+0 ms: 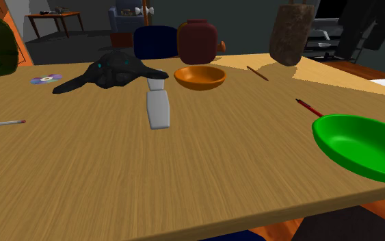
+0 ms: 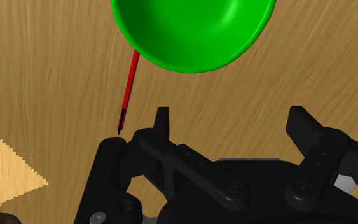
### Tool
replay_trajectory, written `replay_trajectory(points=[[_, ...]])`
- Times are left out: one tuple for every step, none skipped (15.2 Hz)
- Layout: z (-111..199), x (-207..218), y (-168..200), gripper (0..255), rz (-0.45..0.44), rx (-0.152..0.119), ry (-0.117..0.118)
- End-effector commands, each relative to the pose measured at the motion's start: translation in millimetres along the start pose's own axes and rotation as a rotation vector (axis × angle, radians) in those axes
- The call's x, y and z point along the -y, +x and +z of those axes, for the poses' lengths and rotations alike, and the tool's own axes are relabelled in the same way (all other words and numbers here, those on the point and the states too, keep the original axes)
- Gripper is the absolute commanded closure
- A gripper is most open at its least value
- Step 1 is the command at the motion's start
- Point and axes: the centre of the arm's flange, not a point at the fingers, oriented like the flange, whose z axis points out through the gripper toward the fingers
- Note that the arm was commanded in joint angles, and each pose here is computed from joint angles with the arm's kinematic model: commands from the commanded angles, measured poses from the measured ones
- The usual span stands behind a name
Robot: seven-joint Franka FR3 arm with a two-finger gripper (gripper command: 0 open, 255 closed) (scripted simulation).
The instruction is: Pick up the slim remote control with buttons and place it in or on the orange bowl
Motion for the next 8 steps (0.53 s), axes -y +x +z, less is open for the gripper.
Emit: replay_trajectory(points=[[0.0,0.0,0.0,0,0.0,0.0,0.0],[4.8,9.0,8.6,0,0.01,0.002,0.001],[9.7,17.9,17.3,0,0.02,0.004,0.001],[14.5,26.7,26.1,0,0.03,0.006,0.002],[19.4,35.4,34.9,0,0.04,0.008,0.003],[24.3,44.0,43.8,0,0.05,0.01,0.003],[29.2,52.5,52.8,0,0.06,0.012,0.004],[34.1,61.0,61.9,0,0.071,0.014,0.004]])
